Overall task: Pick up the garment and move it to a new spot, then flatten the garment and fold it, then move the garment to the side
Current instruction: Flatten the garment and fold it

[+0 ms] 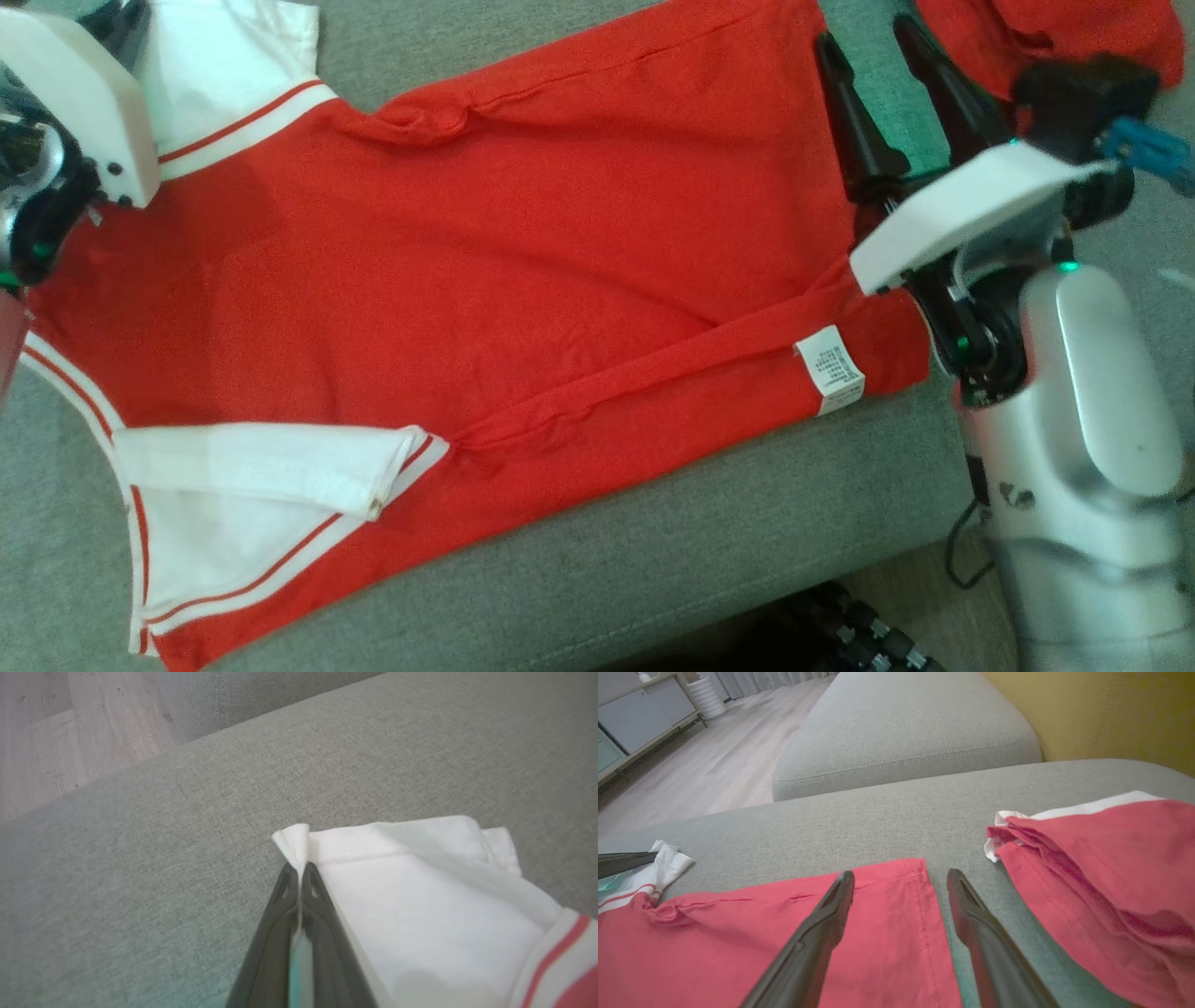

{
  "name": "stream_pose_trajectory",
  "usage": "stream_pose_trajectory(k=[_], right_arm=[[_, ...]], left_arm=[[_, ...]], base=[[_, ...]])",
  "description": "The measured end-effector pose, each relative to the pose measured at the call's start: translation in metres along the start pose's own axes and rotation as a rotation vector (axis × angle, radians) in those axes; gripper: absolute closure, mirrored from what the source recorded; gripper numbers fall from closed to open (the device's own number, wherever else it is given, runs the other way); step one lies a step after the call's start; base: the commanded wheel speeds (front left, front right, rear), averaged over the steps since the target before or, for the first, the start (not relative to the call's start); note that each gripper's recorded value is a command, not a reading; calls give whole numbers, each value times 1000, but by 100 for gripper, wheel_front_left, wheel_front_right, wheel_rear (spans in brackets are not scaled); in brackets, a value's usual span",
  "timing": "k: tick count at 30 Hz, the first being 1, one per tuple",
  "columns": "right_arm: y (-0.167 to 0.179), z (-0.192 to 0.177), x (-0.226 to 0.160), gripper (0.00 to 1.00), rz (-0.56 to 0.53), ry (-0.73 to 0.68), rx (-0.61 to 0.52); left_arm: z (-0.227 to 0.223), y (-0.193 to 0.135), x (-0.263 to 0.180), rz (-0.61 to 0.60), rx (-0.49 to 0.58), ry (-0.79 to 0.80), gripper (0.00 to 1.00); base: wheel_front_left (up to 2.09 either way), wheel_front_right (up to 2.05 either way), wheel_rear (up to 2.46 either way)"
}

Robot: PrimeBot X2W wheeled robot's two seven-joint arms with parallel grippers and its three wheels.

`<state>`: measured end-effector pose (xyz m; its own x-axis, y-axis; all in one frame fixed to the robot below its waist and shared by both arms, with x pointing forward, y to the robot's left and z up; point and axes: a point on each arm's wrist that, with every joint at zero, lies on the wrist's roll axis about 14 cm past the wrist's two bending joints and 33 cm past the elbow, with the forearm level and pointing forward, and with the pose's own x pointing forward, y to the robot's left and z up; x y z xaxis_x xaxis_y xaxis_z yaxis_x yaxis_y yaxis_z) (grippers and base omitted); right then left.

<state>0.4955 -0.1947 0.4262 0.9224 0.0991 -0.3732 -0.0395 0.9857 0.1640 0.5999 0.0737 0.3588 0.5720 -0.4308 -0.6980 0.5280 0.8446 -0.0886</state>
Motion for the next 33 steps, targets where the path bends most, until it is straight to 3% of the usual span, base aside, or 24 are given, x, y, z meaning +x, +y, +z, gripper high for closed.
stream_pose_trajectory(k=[6,14,29,30,33], right_arm=[[8,5,12,0,31,46,-84],[-12,16,42,0,0,207,-261],[-8,-29,67,1,12,489,-296],[-9,-28,68,28,12,493,-301],[-9,-28,69,64,14,505,-305]], left_arm=[[5,0,-5,13,37,-40,100],[27,-3,-28,18,37,-182,100],[38,-12,-53,-8,57,-280,100],[38,-12,-54,-8,58,-281,100],[39,-12,-55,-9,58,-287,100]], base=[[0,0,0],[0,0,0],[0,0,0],[0,0,0],[0,0,0]])
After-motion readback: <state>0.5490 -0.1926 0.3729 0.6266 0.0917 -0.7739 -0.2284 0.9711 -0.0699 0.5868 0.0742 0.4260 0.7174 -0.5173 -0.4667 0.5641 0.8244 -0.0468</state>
